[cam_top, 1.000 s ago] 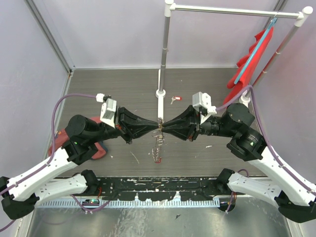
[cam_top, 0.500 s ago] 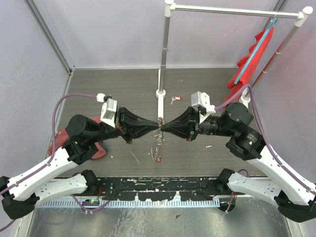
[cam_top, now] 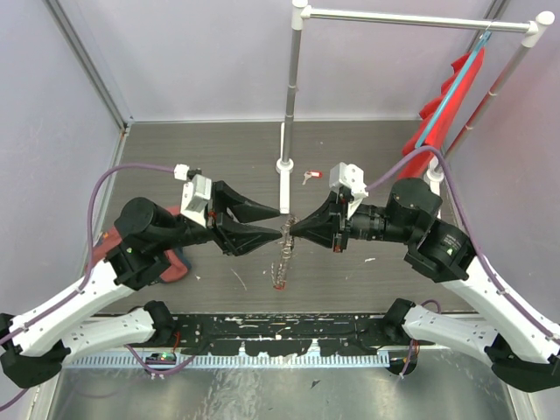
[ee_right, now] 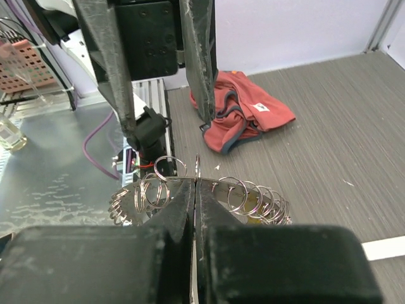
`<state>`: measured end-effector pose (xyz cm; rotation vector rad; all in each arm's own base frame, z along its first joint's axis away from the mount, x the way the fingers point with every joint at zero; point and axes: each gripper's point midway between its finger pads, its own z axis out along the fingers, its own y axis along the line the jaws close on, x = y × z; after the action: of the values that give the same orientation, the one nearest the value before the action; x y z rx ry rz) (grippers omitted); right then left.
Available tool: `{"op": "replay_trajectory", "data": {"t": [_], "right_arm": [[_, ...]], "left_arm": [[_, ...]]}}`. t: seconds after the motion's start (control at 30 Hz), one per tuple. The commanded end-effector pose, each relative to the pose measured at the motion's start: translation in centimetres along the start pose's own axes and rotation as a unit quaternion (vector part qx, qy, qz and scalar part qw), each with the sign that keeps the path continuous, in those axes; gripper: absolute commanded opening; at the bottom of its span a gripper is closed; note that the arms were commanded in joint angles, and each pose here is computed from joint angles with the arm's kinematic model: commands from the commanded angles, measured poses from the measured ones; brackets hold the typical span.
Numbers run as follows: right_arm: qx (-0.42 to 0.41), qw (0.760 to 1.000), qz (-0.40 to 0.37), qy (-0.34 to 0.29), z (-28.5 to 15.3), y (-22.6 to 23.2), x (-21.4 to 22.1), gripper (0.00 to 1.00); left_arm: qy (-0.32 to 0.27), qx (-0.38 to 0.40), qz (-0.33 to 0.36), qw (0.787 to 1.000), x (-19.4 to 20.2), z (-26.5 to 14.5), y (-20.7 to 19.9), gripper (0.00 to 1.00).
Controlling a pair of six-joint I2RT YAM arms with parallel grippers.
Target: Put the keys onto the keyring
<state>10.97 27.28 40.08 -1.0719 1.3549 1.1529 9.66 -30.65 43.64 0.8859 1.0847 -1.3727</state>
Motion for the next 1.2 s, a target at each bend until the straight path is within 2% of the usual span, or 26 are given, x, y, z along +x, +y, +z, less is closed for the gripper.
{"op": "replay_trajectory", "data": {"t": [0.0,0.47,0.9,1.07,1.17], "right_arm": [[0.028,0.999,-0.036,-0.013,-1.1,-0.4,-3.0,0.01],[0.059,0.99,-0.024,0.123,-2.7,-1.3,-0.1,0.01],[0.041,0.966,0.033,0.251,-2.4,-1.7,3.7,0.01],[0.054,0.948,0.064,0.308,-2.4,-2.4,5.8,0.01],[0.051,0.943,0.075,0.319,-2.5,-2.2,6.1,0.01]], "left_arm": [[0.013,-0.008,0.031,0.999,-1.1,-0.7,-0.3,0.52],[0.105,-0.042,0.085,0.99,1.1,-2.4,1.2,0.66],[0.156,-0.046,0.097,0.982,3.8,-2.1,2.5,0.61],[0.165,-0.045,0.092,0.981,4.6,-2.1,2.8,0.57],[0.171,-0.041,0.088,0.98,5.2,-2.1,2.8,0.55]]}}
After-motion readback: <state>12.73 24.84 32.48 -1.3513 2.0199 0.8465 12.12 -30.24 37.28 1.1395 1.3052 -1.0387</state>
